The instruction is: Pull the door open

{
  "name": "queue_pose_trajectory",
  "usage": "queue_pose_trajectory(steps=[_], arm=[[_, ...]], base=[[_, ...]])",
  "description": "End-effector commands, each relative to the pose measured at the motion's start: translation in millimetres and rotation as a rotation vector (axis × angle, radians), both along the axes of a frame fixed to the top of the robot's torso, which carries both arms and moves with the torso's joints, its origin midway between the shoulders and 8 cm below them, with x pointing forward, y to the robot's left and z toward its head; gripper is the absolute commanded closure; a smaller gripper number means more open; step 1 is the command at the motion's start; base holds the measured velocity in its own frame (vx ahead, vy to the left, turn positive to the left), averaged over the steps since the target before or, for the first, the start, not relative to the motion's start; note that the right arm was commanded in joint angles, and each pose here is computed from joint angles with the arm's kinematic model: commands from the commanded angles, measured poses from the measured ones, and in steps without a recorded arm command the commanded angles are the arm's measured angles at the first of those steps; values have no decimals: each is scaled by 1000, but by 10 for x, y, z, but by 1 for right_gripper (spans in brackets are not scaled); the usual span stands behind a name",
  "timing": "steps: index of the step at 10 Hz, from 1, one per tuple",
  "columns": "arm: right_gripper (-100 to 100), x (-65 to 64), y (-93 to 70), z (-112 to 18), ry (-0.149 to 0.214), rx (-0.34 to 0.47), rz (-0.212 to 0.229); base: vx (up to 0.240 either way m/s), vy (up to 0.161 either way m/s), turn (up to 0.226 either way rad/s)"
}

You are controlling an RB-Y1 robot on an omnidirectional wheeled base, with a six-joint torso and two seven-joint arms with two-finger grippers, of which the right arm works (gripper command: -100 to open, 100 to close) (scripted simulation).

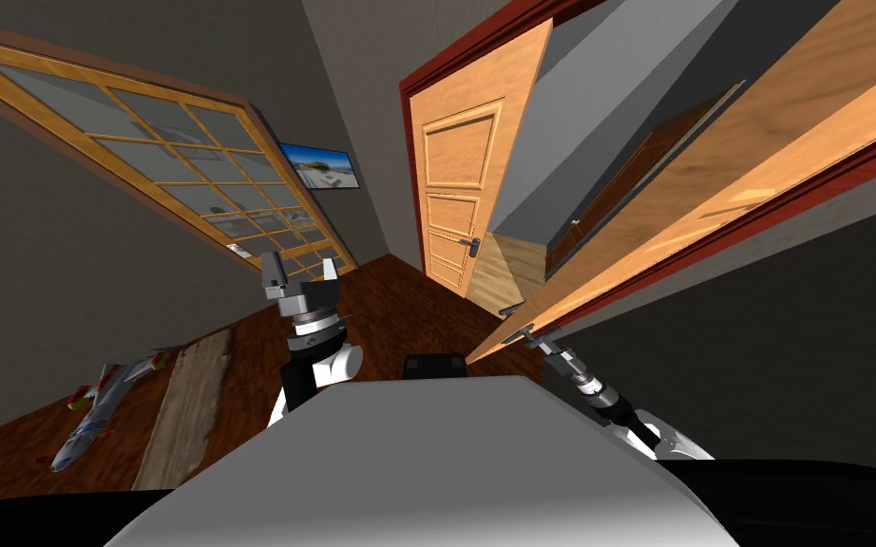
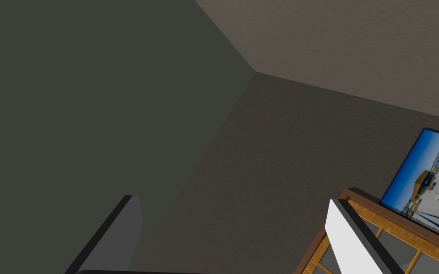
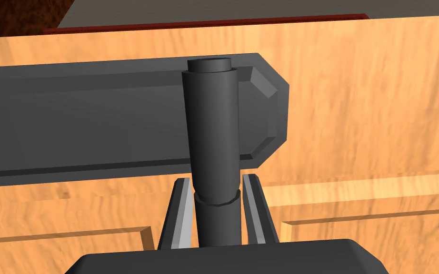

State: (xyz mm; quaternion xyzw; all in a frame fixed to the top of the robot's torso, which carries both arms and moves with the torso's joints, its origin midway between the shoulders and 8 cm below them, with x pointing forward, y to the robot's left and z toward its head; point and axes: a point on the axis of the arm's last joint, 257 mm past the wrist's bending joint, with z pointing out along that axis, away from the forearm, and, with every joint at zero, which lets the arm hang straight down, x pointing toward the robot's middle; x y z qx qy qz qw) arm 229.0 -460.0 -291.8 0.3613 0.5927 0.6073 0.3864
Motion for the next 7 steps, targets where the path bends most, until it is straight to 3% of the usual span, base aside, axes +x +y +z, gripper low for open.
queue_pose_trajectory(steps=[1, 2, 7], arm=[[100, -87, 50, -63, 12, 10, 15], [100, -87, 50, -63, 12, 10, 15], [100, -400, 61, -40, 18, 12, 47]], base=[[1, -10, -2], [-6, -2, 1], [9, -32, -15]])
